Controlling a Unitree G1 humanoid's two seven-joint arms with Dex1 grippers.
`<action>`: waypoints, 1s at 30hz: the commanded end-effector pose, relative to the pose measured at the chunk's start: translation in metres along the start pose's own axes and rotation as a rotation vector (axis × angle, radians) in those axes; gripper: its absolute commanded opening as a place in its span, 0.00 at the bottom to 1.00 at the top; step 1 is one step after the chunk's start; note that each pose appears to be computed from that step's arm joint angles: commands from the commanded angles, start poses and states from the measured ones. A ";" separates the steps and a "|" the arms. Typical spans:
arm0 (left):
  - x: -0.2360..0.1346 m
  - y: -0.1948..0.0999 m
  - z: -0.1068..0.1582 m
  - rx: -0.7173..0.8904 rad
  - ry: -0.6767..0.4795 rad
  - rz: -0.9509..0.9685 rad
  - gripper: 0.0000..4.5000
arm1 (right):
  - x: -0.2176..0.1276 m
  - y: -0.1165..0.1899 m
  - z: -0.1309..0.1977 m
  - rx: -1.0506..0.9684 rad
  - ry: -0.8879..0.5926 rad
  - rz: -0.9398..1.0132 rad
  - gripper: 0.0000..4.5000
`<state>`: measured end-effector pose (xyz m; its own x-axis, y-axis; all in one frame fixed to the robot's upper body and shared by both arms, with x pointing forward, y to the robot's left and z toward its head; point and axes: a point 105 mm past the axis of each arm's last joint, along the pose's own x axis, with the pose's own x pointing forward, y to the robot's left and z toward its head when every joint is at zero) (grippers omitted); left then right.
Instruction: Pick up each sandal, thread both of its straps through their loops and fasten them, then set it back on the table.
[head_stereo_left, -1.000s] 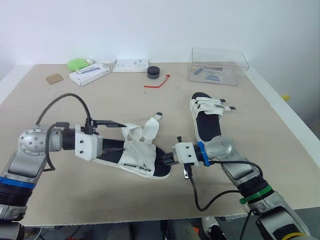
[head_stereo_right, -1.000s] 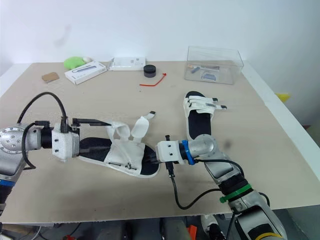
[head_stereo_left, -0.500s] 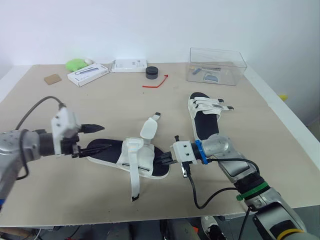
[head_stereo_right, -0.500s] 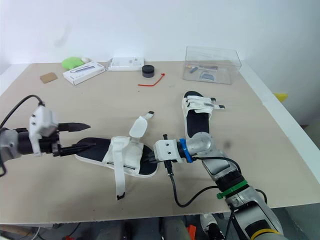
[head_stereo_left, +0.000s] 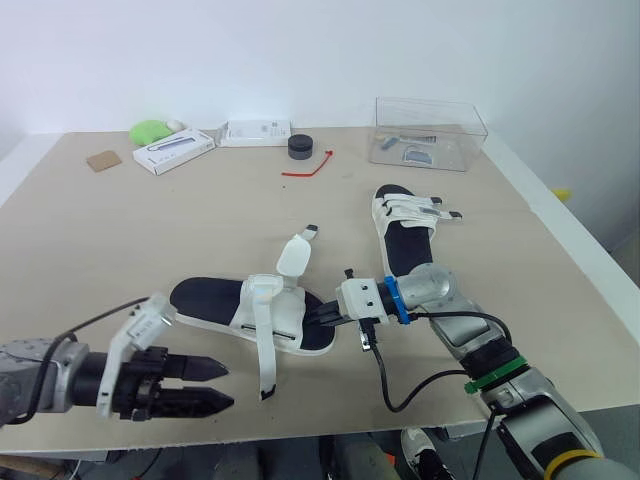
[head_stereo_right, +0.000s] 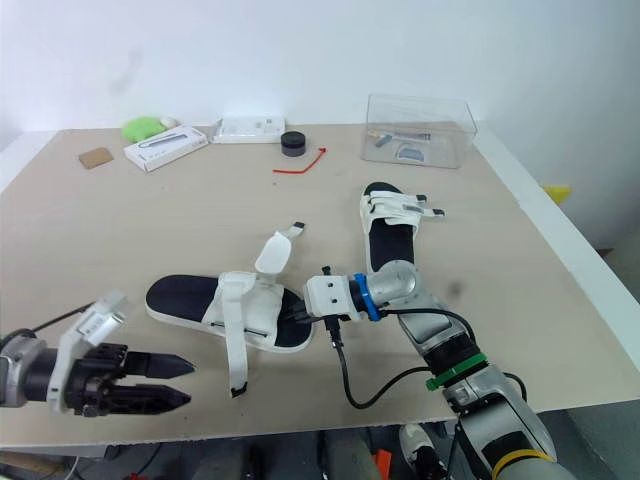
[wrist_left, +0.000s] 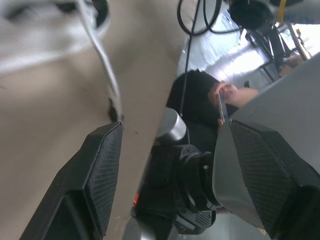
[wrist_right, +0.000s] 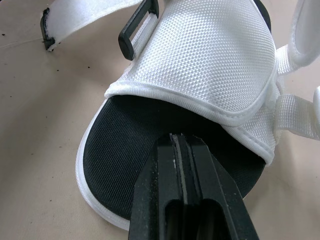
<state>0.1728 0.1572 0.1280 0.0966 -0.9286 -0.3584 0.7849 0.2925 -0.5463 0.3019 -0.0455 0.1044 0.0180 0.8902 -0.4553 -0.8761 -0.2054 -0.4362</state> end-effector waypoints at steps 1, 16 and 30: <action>0.010 0.005 -0.003 0.045 0.027 0.020 0.77 | -0.006 -0.006 -0.015 0.045 0.064 -0.036 0.00; 0.040 0.033 0.011 0.102 -0.029 0.064 0.77 | -0.011 -0.029 -0.012 0.071 0.050 -0.130 0.00; 0.015 0.049 0.021 0.152 -0.033 0.136 0.77 | -0.014 -0.001 -0.010 0.111 0.066 -0.067 0.00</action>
<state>0.2222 0.1509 0.0995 0.2182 -0.8834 -0.4147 0.8249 0.3940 -0.4053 0.3124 -0.0572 0.1134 0.1291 0.8901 -0.4370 -0.9058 -0.0736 -0.4173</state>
